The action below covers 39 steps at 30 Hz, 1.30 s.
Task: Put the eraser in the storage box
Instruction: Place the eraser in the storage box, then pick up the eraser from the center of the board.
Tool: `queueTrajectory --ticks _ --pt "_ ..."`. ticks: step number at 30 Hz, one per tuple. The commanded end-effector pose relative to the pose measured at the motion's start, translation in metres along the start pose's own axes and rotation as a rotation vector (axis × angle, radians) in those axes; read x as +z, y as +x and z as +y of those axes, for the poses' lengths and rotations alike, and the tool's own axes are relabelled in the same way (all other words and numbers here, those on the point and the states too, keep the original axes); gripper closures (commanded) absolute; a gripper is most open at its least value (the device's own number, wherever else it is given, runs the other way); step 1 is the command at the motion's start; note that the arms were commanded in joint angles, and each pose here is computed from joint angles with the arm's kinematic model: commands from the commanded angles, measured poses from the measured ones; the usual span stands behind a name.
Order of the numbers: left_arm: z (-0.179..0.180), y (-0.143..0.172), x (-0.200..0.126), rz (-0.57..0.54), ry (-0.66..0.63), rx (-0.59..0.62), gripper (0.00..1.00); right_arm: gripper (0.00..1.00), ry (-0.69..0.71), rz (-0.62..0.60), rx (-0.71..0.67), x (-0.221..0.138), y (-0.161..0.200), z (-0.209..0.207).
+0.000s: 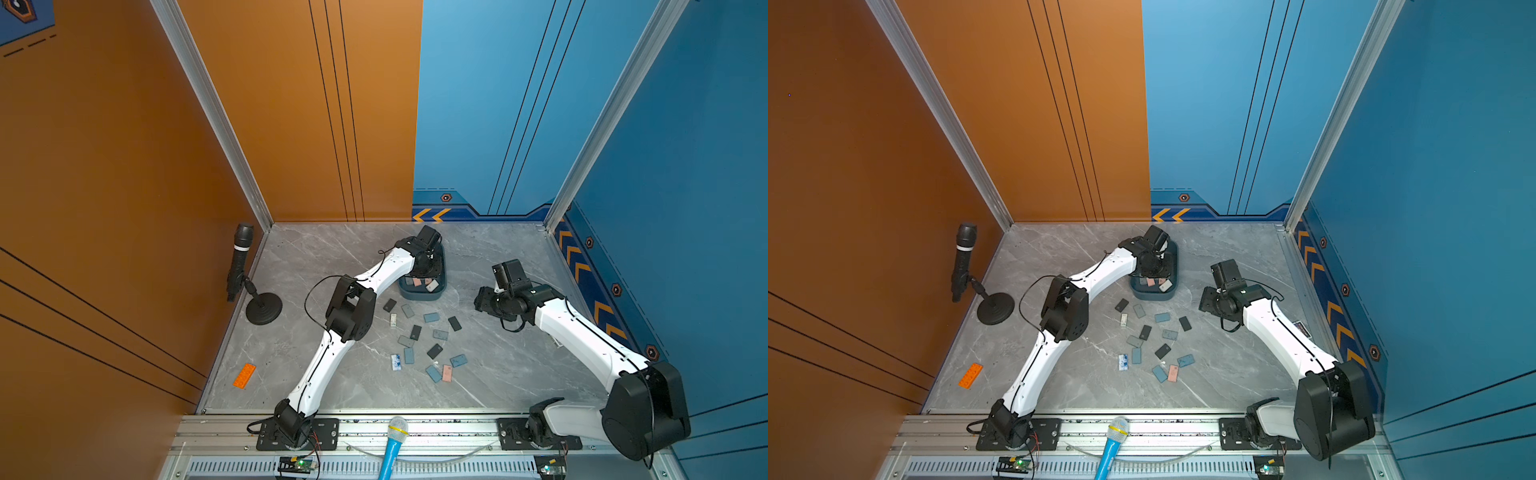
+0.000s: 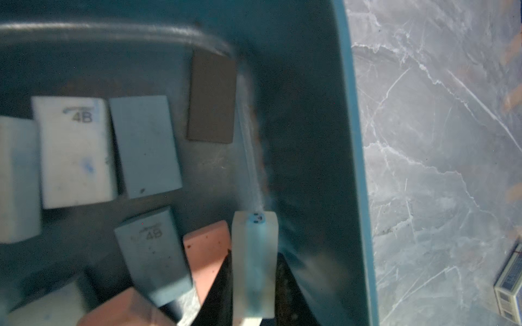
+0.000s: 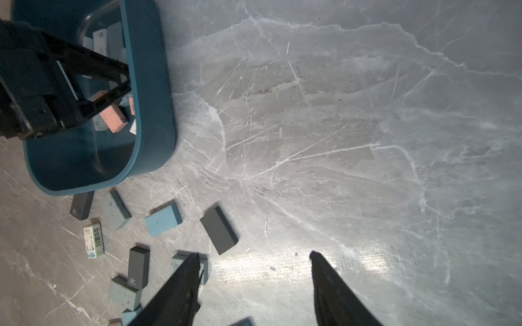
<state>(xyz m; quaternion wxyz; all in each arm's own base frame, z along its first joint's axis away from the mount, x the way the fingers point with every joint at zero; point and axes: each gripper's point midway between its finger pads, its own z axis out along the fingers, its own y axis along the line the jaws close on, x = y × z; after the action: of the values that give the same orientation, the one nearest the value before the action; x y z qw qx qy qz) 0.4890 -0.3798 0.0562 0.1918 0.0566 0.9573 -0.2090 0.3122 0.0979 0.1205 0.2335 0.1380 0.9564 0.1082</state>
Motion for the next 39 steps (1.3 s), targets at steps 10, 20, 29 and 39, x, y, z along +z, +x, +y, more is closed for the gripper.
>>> queueTrajectory --ticks 10,20,29,39 --pt "-0.014 -0.019 -0.037 -0.048 0.042 -0.009 0.6 0.37 -0.028 0.035 0.002 0.007 0.009 0.009" --pt "-0.015 -0.015 -0.105 -0.105 0.007 0.074 0.6 0.37 -0.046 0.108 -0.075 0.027 0.04 0.03" --pt "-0.001 0.017 -0.161 -0.137 -0.074 0.143 0.6 0.37 0.002 0.198 -0.149 0.062 0.061 0.033" --pt "0.019 0.073 -0.183 -0.096 -0.123 0.144 0.6 0.37 0.044 0.219 -0.201 0.081 0.065 0.038"
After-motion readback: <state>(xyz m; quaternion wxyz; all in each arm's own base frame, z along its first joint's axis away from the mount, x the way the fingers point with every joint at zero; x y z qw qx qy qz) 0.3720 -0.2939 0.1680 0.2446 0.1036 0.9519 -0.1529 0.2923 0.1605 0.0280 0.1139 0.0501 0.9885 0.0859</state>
